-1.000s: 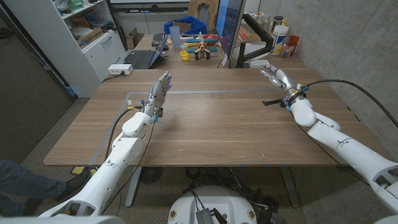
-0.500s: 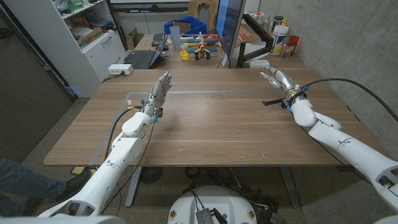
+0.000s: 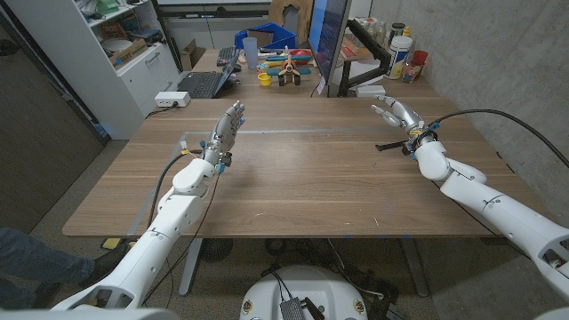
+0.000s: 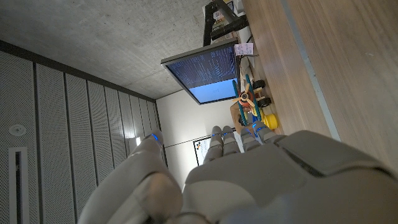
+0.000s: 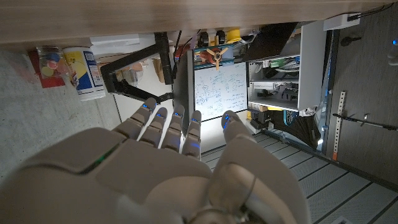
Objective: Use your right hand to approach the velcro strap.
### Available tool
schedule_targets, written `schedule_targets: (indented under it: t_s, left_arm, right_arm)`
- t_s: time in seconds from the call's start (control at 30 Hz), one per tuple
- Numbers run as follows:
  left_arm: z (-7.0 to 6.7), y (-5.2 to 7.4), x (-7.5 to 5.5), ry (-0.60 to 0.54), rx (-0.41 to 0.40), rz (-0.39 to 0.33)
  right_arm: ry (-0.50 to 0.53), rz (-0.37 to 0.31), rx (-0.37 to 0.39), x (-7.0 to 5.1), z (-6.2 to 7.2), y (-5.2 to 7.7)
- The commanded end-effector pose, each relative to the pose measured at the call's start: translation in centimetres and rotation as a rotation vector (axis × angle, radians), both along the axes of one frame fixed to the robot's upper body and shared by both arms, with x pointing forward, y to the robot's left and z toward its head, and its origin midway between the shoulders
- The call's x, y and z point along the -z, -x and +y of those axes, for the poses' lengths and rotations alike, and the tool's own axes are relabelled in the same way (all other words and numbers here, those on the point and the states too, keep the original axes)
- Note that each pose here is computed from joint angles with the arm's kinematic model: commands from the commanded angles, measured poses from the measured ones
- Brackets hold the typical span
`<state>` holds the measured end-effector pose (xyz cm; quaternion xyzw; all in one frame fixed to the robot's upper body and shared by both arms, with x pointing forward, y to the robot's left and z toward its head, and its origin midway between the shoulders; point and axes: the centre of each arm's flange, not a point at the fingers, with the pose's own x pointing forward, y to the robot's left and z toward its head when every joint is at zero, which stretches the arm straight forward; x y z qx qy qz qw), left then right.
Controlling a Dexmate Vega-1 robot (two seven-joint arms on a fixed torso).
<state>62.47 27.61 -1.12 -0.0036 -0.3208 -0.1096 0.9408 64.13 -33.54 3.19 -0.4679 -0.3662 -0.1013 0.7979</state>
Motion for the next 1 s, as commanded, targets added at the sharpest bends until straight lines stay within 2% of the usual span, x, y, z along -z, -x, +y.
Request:
schedule_targets:
  t_s: [0.03, 0.5, 1.0]
  left_arm:
    - [0.08, 0.03, -0.02, -0.002, -0.002, 0.001]
    - [0.14, 0.09, 0.15, -0.002, -0.005, 0.001]
    - [0.08, 0.21, 0.27, 0.003, 0.002, -0.001]
  right_arm:
    - [0.055, 0.026, 0.065, 0.15, -0.16, -0.26]
    - [0.071, 0.059, 0.094, 0.70, -0.38, -0.39]
    - [0.095, 0.069, 0.119, 0.73, -0.38, -0.58]
